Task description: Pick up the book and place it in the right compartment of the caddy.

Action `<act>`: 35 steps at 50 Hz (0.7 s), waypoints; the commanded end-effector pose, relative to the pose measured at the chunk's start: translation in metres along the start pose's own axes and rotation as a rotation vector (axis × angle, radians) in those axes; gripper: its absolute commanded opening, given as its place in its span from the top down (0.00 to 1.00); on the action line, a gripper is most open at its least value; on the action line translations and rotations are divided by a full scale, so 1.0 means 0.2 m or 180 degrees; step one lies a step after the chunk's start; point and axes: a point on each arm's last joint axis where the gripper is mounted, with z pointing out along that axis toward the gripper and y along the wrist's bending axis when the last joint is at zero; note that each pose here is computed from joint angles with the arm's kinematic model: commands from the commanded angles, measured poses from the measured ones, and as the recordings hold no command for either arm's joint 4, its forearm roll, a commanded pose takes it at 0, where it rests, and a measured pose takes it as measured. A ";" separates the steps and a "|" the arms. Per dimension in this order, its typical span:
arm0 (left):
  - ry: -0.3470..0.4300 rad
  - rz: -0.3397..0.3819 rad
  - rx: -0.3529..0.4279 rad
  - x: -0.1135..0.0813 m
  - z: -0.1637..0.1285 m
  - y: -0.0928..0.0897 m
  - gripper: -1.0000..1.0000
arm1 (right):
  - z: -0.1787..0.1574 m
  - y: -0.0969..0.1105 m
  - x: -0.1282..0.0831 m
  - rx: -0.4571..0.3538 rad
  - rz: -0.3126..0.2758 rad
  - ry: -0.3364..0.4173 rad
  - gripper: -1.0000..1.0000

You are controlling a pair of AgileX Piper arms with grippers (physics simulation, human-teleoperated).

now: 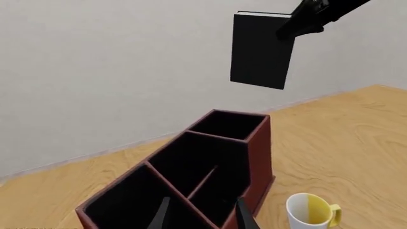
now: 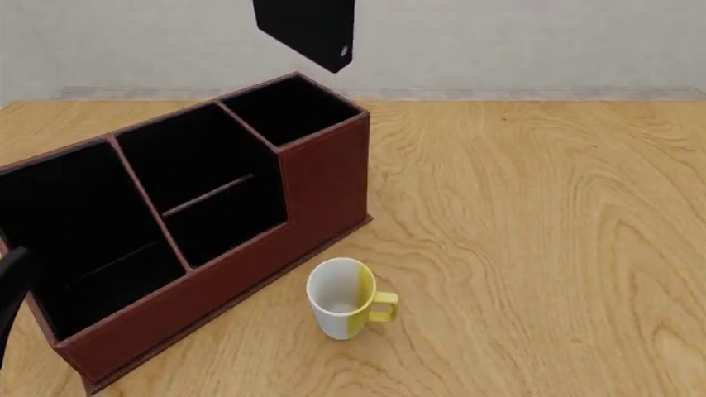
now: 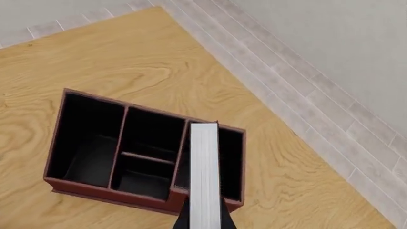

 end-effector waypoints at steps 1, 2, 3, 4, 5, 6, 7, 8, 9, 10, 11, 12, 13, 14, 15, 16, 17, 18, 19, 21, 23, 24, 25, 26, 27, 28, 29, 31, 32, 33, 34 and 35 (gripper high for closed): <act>-0.0005 0.0001 -0.0055 0.01 0.00 0.00 0.00 | 0.12 -0.05 -0.01 0.0077 0.0106 -0.0005 1.00; -0.0001 0.0001 -0.0060 0.01 0.01 0.00 0.00 | 0.15 -0.06 -0.01 0.0092 0.0107 0.0007 1.00; -0.0001 0.0000 -0.0061 0.02 0.01 0.00 0.00 | 0.16 -0.06 -0.01 0.0095 0.0111 0.0009 1.00; 0.0001 0.0003 -0.0066 0.02 0.01 0.00 0.00 | 0.18 -0.07 0.00 0.0102 0.0113 0.0012 1.00; 0.0002 0.0007 -0.0069 0.02 0.01 0.00 0.00 | 0.19 -0.07 0.00 0.0105 0.0114 0.0013 1.00; 0.0003 0.0009 -0.0075 0.02 0.01 0.00 0.00 | 0.20 -0.07 0.00 0.0098 0.0110 0.0020 1.00; 0.0005 0.0010 -0.0085 0.02 0.01 0.00 0.00 | 0.21 -0.07 0.00 0.0099 0.0113 0.0021 1.00; 0.0006 0.0008 -0.0091 0.03 0.01 0.00 0.00 | 0.22 -0.07 0.00 0.0099 0.0111 0.0024 1.00; 0.0006 0.0009 -0.0098 0.03 0.01 0.00 0.00 | 0.23 -0.07 0.01 0.0104 0.0106 0.0031 1.00; 0.0009 0.0009 -0.0101 0.04 0.02 0.00 0.00 | 0.24 -0.07 0.01 0.0105 0.0110 0.0033 1.00; 0.0008 0.0009 -0.0101 0.04 0.02 0.00 0.00 | 0.24 -0.07 0.01 0.0105 0.0110 0.0033 1.00; 0.0014 0.0009 -0.0107 0.05 0.02 0.00 0.00 | 0.26 -0.07 0.01 0.0104 0.0105 0.0043 1.00; 0.0017 0.0019 -0.0113 0.06 0.02 0.00 0.00 | 0.27 -0.08 0.01 0.0112 0.0108 0.0045 1.00; 0.0019 0.0017 -0.0114 0.06 0.02 0.00 0.00 | 0.28 -0.08 0.02 0.0113 0.0105 0.0052 1.00; 0.0021 0.0010 -0.0118 0.07 0.02 0.00 0.00 | 0.29 -0.09 0.02 0.0119 0.0110 0.0055 1.00; 0.0023 0.0012 -0.0118 0.06 0.02 0.00 0.00 | 0.30 -0.09 0.02 0.0119 0.0111 0.0056 1.00; 0.0025 0.0011 -0.0119 0.06 0.02 0.00 0.00 | 0.31 -0.09 0.02 0.0119 0.0114 0.0061 1.00; 0.0029 0.0015 -0.0123 0.06 0.02 0.00 0.00 | 0.32 -0.09 0.03 0.0123 0.0115 0.0064 1.00; 0.0030 0.0012 -0.0124 0.06 0.02 0.00 0.00 | 0.33 -0.09 0.03 0.0115 0.0111 0.0070 1.00; 0.0032 0.0007 -0.0130 0.06 0.02 0.00 0.00 | 0.33 -0.09 0.03 0.0115 0.0111 0.0071 1.00; 0.0037 0.0014 -0.0142 0.07 0.02 0.00 0.00 | 0.36 -0.08 0.04 0.0112 0.0108 0.0082 1.00; 0.0040 0.0008 -0.0148 0.07 0.03 0.00 0.00 | 0.38 -0.08 0.05 0.0109 0.0110 0.0089 1.00; 0.0041 0.0009 -0.0154 0.07 0.02 0.00 0.00 | 0.38 -0.08 0.05 0.0107 0.0105 0.0093 1.00; 0.0042 0.0014 -0.0160 0.07 0.02 0.00 0.00 | 0.39 -0.08 0.05 0.0103 0.0110 0.0095 1.00; 0.0042 0.0014 -0.0160 0.07 0.02 0.00 0.00 | 0.39 -0.08 0.05 0.0103 0.0110 0.0095 1.00; 0.0048 0.0006 -0.0164 0.07 0.02 0.00 0.00 | 0.41 -0.07 0.06 0.0095 0.0105 0.0102 1.00; 0.0048 0.0006 -0.0164 0.07 0.02 0.00 0.00 | 0.41 -0.07 0.06 0.0095 0.0105 0.0102 1.00; 0.0056 0.0005 -0.0177 0.07 0.02 0.00 0.00 | 0.43 -0.07 0.07 0.0089 0.0102 0.0112 1.00; 0.0059 0.0007 -0.0181 0.07 0.02 0.00 0.00 | 0.44 -0.06 0.07 0.0083 0.0103 0.0115 1.00; 0.0061 0.0009 -0.0182 0.07 0.02 0.00 0.00 | 0.44 -0.06 0.07 0.0083 0.0101 0.0116 1.00; 0.0061 0.0012 -0.0184 0.07 0.02 0.00 0.00 | 0.44 -0.06 0.07 0.0082 0.0107 0.0114 1.00; 0.0059 0.0010 -0.0188 0.06 0.02 0.00 0.00 | 0.45 -0.06 0.07 0.0077 0.0098 0.0118 1.00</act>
